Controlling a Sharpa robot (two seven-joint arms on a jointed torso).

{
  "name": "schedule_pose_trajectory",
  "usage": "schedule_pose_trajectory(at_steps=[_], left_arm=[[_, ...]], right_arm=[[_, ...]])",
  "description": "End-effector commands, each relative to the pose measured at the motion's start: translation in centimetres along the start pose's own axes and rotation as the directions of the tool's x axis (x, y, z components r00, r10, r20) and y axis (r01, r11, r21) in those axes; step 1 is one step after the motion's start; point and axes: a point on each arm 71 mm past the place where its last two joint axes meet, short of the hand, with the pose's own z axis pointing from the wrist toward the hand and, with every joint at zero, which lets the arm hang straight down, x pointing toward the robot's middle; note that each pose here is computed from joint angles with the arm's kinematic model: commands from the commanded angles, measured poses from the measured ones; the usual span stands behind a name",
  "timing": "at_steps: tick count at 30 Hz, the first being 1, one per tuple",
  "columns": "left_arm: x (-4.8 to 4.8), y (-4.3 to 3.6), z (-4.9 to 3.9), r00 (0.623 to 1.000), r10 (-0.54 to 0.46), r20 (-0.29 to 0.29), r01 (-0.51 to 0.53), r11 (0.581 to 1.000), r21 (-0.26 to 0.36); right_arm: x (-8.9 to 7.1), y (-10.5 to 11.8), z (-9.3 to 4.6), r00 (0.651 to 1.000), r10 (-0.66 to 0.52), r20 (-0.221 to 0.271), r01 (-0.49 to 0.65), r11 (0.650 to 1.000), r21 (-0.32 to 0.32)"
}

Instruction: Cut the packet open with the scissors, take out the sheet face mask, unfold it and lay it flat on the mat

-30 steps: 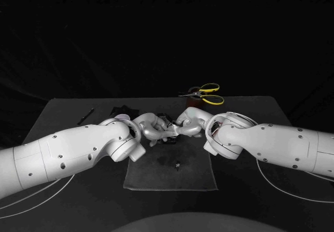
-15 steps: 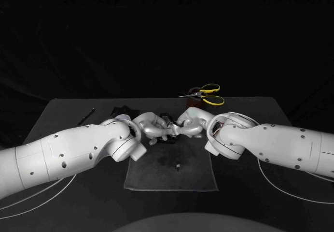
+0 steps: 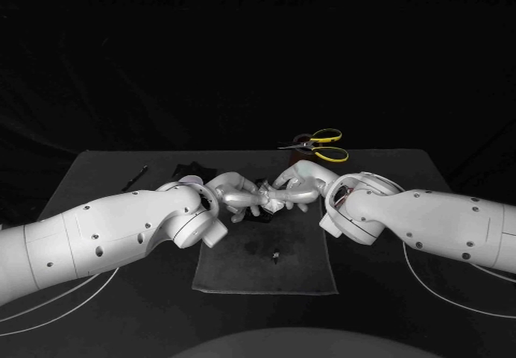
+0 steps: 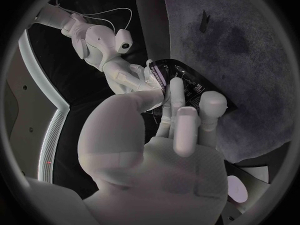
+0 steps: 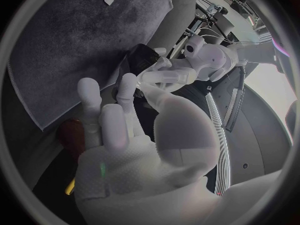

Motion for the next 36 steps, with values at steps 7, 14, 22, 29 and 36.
schedule_pose_trajectory(at_steps=[7,14,22,29,36], left_arm=[[0.30,0.01,0.01,0.999,-0.007,-0.043,0.007,1.000,-0.003],[0.10,0.14,0.10,0.999,-0.008,-0.037,0.007,1.000,-0.011],[-0.06,0.27,0.16,0.999,-0.007,-0.035,0.006,1.000,-0.019],[-0.08,0.32,0.18,0.999,-0.006,-0.039,0.005,1.000,-0.023],[0.06,0.26,0.24,0.999,-0.004,-0.047,0.003,1.000,-0.025]], right_arm=[[-0.8,0.7,-1.2,0.997,0.022,0.070,-0.011,0.987,-0.158],[-1.3,0.6,-3.2,0.992,0.001,0.127,0.030,0.970,-0.242],[-1.8,0.2,-5.8,0.976,-0.056,0.212,0.121,0.945,-0.305],[-1.6,0.3,-7.1,0.960,-0.108,0.257,0.194,0.921,-0.339],[0.2,0.8,-6.8,0.951,-0.192,0.241,0.267,0.903,-0.335]])
